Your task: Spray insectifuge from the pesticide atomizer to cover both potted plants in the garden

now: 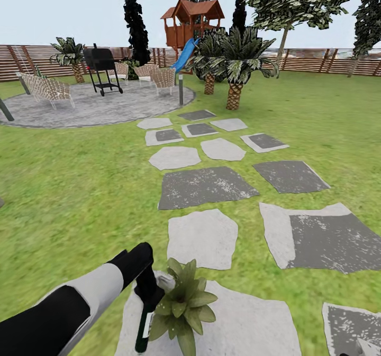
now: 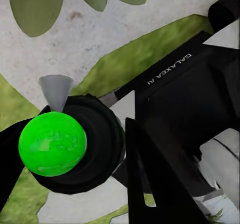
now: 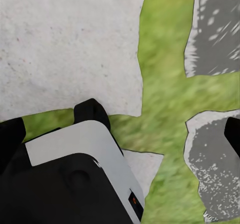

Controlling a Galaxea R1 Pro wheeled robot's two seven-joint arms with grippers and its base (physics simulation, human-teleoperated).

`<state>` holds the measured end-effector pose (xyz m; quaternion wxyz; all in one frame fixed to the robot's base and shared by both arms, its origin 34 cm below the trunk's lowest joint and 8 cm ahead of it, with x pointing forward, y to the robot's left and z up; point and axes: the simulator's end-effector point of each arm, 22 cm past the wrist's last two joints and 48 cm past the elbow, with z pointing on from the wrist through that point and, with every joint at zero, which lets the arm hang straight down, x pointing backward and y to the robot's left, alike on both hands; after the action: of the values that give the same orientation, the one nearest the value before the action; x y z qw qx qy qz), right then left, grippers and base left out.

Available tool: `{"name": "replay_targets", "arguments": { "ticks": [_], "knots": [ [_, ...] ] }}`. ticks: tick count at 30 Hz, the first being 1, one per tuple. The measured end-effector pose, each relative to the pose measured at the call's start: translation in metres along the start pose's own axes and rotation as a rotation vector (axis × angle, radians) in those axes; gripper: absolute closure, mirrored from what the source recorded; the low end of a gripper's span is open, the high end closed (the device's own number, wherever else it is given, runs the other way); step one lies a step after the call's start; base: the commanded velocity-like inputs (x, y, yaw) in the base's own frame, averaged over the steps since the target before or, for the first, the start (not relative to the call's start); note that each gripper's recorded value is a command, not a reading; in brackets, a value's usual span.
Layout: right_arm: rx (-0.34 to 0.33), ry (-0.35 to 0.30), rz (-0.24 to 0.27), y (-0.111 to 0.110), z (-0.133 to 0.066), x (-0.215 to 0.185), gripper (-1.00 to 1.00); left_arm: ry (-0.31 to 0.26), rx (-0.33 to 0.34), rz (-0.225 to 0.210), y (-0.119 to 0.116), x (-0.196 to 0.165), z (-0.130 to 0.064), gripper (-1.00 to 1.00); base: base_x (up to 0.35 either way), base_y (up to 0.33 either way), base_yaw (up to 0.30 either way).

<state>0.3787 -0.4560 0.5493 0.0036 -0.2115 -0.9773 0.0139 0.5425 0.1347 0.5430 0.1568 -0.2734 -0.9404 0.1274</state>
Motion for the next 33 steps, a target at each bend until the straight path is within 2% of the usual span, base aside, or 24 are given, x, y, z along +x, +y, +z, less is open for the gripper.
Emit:
{"name": "replay_targets", "arguments": {
  "ticks": [3,8,10,14,17,26,28,32,33],
  "knots": [
    [0.000,0.000,0.000,0.000,0.000,0.000,-1.00,-0.040,-0.020,0.019,0.002,-0.020,-0.021,1.00,0.000,0.000,0.000],
    [0.000,0.000,0.000,0.000,0.000,0.000,-1.00,-0.061,-0.030,0.034,-0.001,-0.035,-0.035,1.00,0.000,0.000,0.000],
    [0.000,0.000,0.000,0.000,0.000,0.000,-1.00,-0.075,-0.044,0.036,0.003,-0.043,-0.047,1.00,0.000,0.000,0.000],
    [0.000,0.000,0.000,0.000,0.000,0.000,-1.00,-0.040,-0.083,-0.033,0.032,-0.035,-0.068,1.00,0.000,0.000,0.000],
    [0.000,0.000,0.000,0.000,0.000,0.000,-1.00,-0.032,-0.084,-0.057,0.038,-0.032,-0.073,1.00,0.000,0.000,0.000],
    [0.000,0.000,0.000,0.000,0.000,0.000,-1.00,-0.011,-0.100,-0.055,0.042,-0.026,-0.070,1.00,0.000,0.000,0.000],
    [0.000,0.000,0.000,0.000,0.000,0.000,-1.00,0.037,-0.148,-0.031,0.051,-0.012,-0.060,1.00,0.000,0.000,0.000],
    [0.000,0.000,0.000,0.000,0.000,0.000,-1.00,0.182,-0.255,0.038,0.070,0.034,-0.026,1.00,0.000,0.000,0.000],
    [0.000,0.000,0.000,0.000,0.000,0.000,-1.00,0.196,-0.264,0.045,0.071,0.039,-0.023,1.00,0.000,0.000,0.000]
  ]
}}
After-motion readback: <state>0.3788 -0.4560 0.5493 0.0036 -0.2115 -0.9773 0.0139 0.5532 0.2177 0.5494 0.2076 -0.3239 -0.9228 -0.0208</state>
